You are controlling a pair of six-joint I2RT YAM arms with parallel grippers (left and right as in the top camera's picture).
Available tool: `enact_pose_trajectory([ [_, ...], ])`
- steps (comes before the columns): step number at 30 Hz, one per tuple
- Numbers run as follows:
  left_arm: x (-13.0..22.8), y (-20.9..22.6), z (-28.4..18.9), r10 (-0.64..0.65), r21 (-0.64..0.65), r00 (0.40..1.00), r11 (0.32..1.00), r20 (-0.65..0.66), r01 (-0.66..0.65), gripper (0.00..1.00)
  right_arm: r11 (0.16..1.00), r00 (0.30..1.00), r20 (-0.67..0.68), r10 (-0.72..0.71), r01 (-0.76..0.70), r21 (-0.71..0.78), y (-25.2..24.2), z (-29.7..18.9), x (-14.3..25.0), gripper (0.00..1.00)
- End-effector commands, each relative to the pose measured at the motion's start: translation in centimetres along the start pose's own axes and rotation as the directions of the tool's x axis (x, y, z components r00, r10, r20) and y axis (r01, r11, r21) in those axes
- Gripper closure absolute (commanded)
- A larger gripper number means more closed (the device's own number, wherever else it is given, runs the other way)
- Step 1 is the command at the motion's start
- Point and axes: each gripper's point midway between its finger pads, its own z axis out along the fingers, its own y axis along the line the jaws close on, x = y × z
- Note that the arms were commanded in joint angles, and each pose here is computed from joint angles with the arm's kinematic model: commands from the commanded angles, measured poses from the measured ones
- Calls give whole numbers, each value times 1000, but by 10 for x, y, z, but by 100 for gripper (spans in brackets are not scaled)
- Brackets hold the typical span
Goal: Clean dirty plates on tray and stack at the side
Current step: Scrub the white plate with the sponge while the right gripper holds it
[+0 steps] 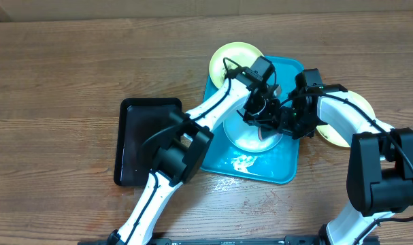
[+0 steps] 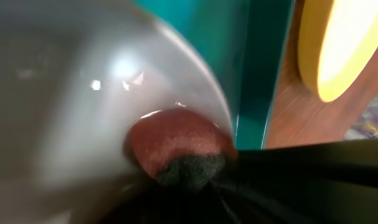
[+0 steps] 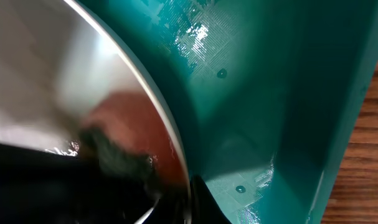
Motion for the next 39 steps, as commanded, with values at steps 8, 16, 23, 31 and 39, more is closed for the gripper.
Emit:
enact_pose_trajectory([
  [8, 34, 84, -18, -218, -337, 974, 923, -66, 184, 96, 996, 999, -34, 14, -11, 94, -22, 12, 11, 96],
  [16, 4, 156, -85, -150, -691, 976, 690, 156, 216, 96, 996, 999, -32, 14, -11, 93, -22, 12, 11, 96],
  [23, -32, 148, -129, 23, -785, 966, 587, 258, 196, 96, 996, 999, -32, 13, -10, 93, -22, 12, 11, 96],
  [31, -47, 115, -92, 39, -641, 963, 753, 268, 149, 96, 996, 999, -32, 13, -10, 93, -22, 12, 11, 96],
  [39, -26, 51, -13, 36, -308, 991, 951, 132, 7, 96, 996, 999, -31, 13, -10, 93, -22, 12, 11, 96],
])
